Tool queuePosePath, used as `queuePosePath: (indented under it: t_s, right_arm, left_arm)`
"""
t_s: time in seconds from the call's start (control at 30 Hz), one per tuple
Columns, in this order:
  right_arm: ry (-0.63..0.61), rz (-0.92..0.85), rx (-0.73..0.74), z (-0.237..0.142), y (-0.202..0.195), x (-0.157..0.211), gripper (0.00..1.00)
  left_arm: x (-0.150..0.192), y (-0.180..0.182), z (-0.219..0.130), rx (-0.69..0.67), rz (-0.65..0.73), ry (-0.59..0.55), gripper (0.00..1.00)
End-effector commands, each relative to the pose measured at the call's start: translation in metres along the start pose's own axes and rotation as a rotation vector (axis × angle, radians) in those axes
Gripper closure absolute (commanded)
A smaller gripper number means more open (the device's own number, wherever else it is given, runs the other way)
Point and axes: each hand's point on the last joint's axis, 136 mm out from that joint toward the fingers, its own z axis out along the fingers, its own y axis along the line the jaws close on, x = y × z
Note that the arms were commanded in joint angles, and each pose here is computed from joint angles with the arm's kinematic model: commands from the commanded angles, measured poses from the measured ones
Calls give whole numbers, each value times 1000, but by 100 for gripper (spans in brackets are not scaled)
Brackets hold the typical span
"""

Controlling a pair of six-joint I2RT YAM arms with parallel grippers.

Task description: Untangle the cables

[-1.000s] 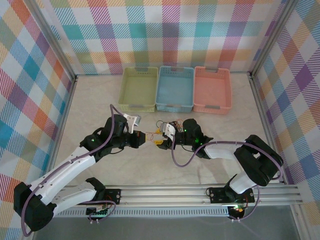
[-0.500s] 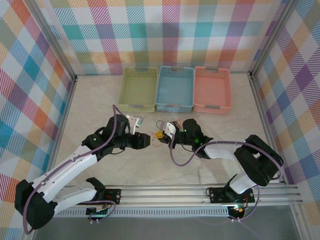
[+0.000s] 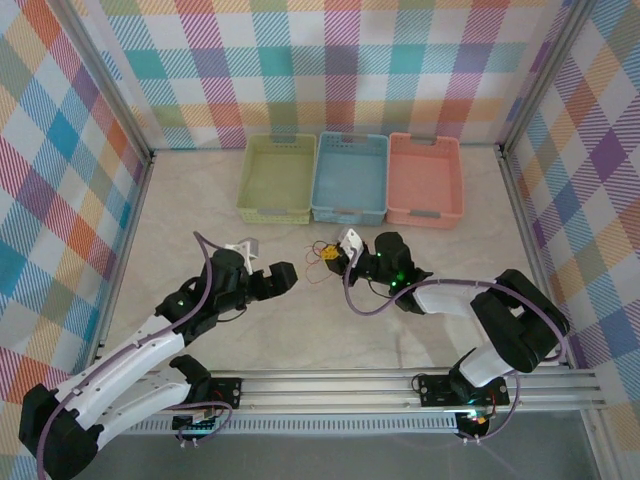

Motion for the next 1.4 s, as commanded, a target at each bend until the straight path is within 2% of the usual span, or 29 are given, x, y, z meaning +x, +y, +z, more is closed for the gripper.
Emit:
queuePosePath:
  t_s: [0.0, 0.13, 0.27, 0.37, 0.47, 0.63, 0.7, 0.97, 1.13, 1.37]
  right_arm:
    - [-100, -16, -29, -8, 8, -22, 100]
    - [-118, -31, -60, -10, 14, -24, 100]
    - [-129, -45, -82, -11, 18, -26, 100]
    - [-136, -51, -93, -12, 21, -26, 100]
    - [-134, -60, -108, -12, 24, -25, 100]
    - [-136, -68, -122, -13, 26, -26, 100]
    - [-137, -71, -128, -13, 27, -26, 100]
    - [-139, -74, -150, -13, 31, -26, 100]
    - [-132, -74, -141, -12, 29, -25, 100]
    - [-127, -74, -138, -12, 28, -25, 100]
  left_arm:
    - [-21, -13, 1, 70, -180, -112, 5]
    - [-28, -11, 11, 95, -296, -160, 8]
    - [-37, -19, 20, 108, -320, -166, 9]
    - [-41, -24, 28, 107, -328, -159, 20]
    - [-42, -30, 37, 107, -334, -138, 25]
    - [-45, -26, 54, 81, -362, -136, 24]
    - [-45, -26, 60, 78, -364, -134, 33]
    - [-46, -28, 89, 58, -380, -98, 34]
    - [-45, -29, 99, 63, -387, -76, 49]
    - [-44, -25, 91, 47, -375, -92, 70]
